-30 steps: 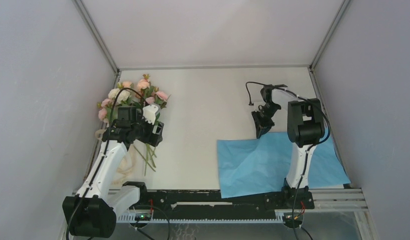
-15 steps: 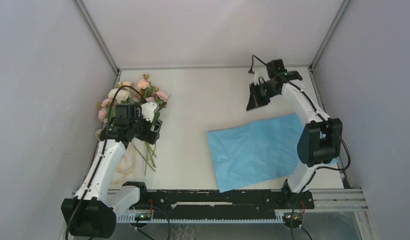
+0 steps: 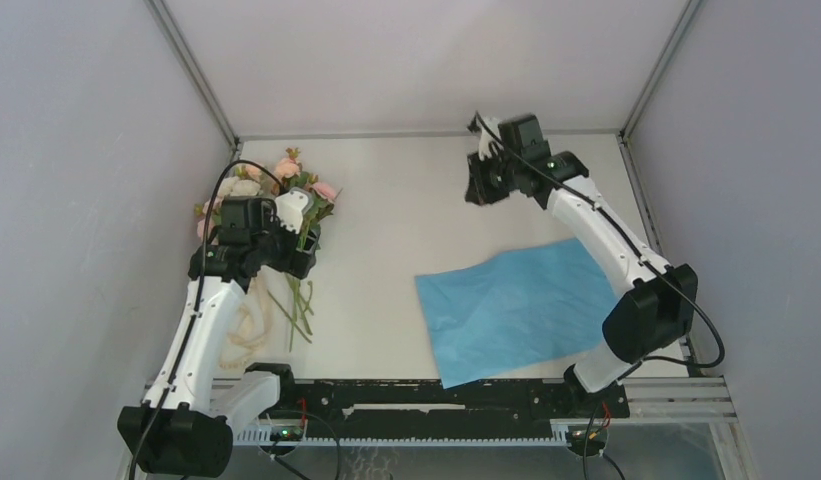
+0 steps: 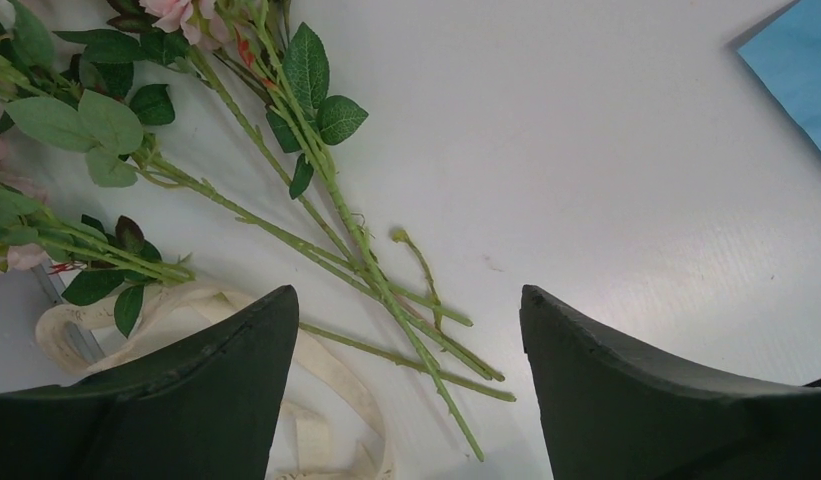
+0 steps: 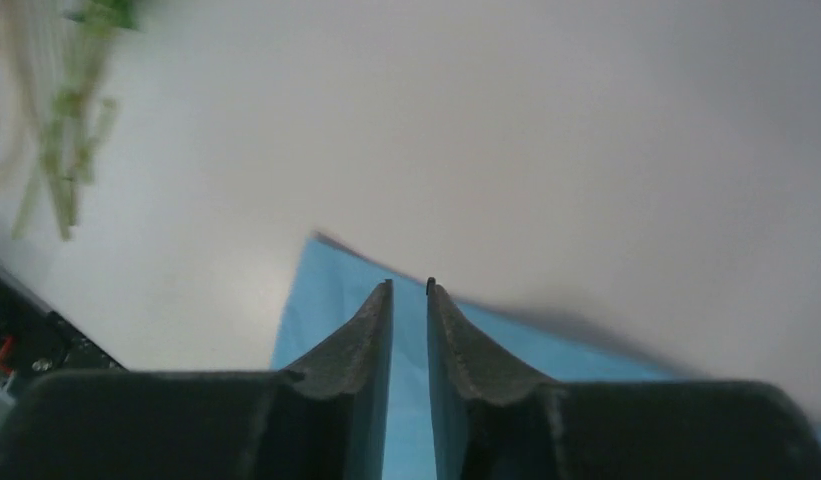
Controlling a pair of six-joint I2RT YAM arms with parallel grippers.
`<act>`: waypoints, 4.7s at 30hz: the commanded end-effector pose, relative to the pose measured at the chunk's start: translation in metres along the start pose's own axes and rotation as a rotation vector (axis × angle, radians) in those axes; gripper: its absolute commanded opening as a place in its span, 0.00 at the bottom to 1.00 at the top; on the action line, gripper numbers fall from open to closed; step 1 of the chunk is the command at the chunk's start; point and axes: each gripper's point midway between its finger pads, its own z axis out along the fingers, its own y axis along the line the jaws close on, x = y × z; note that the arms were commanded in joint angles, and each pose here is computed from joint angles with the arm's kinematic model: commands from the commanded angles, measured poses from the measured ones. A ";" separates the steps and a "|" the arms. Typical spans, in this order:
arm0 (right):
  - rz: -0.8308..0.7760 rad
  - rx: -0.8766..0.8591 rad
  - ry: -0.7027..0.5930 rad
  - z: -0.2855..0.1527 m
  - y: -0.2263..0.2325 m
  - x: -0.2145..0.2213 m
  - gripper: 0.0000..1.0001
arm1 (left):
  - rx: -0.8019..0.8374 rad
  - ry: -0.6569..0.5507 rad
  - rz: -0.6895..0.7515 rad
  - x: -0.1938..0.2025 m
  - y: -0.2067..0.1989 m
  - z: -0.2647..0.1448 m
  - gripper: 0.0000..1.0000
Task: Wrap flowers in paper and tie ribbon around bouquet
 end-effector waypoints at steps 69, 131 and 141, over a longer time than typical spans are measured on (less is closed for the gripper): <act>-0.657 0.818 0.116 0.110 0.050 0.078 0.00 | 0.032 -0.045 -0.060 -0.010 -0.011 0.000 0.84; 0.685 0.342 0.093 0.037 -0.064 0.267 0.43 | 0.763 0.128 -0.587 -0.006 -0.241 0.129 0.62; 0.691 0.319 0.083 0.039 -0.061 0.263 0.43 | 0.853 0.112 -0.546 -0.026 -0.273 0.132 0.57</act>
